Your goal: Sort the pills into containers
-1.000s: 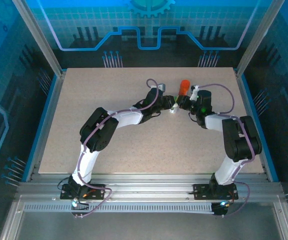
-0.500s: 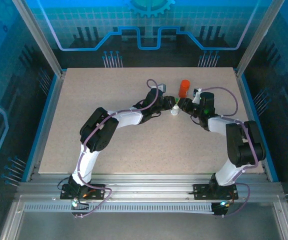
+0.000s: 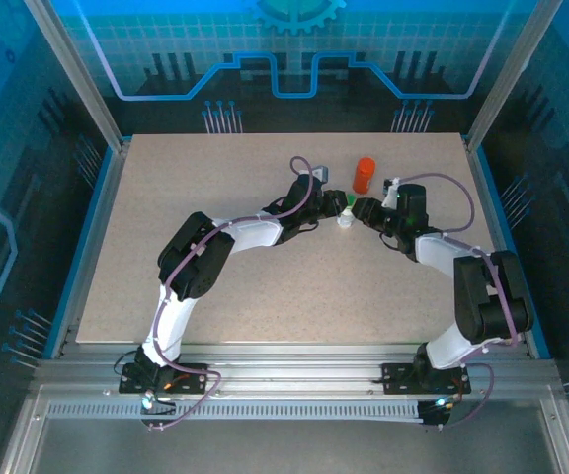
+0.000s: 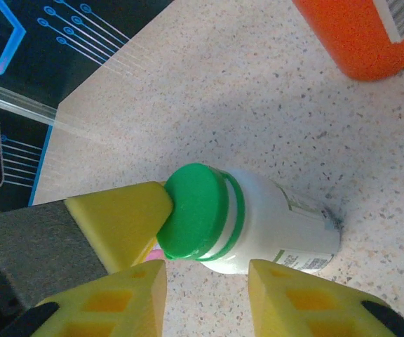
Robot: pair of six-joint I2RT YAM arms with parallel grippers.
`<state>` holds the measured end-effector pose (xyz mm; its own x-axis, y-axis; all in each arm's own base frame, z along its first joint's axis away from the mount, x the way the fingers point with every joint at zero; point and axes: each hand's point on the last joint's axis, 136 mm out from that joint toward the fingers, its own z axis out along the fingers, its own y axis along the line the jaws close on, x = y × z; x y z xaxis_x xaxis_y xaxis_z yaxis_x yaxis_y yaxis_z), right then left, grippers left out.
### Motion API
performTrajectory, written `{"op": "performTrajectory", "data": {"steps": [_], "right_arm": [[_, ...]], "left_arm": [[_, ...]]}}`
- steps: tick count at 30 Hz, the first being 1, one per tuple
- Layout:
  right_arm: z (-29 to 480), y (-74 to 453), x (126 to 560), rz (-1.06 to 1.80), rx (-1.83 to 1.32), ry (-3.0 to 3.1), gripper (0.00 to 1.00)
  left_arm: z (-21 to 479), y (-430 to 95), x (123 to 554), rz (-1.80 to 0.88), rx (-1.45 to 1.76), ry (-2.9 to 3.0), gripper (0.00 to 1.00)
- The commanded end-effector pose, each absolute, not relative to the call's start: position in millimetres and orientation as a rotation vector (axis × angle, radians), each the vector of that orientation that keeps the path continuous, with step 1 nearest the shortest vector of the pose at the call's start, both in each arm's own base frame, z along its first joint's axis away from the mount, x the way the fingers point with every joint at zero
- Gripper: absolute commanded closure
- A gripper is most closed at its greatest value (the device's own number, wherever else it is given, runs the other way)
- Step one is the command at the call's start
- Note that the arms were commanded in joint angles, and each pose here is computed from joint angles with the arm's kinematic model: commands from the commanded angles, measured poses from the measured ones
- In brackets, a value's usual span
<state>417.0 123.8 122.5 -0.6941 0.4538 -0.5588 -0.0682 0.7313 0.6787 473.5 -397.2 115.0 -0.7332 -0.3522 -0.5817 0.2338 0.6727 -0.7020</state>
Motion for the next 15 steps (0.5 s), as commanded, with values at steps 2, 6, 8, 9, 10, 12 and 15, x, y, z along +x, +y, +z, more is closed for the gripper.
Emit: {"op": "performTrajectory", "data": {"steps": [2,6,8,9,10,12,15], "right_arm": [[138,123,429,0.896,0.255,2.144,0.61],[129,121,436,0.868,0.257,2.163,0.61],[124,119,440,0.849,0.248,2.160,0.61],[122,119,441,0.845,0.243,2.162,0.61],[117,119,442,0.844,0.240,2.172,0.61],[111,118,444,0.848,0.236,2.176,0.62],[102,116,445,0.851,0.245,2.178,0.63]], "left_arm": [[28,-383,441,-0.898,-0.115,2.448,0.72],[27,-383,442,-0.894,-0.116,2.450,0.73],[27,-383,442,-0.892,-0.115,2.453,0.73],[26,-383,442,-0.891,-0.112,2.455,0.72],[26,-383,442,-0.892,-0.113,2.454,0.72],[25,-383,441,-0.891,-0.109,2.457,0.72],[25,-383,441,-0.888,-0.106,2.459,0.72]]}}
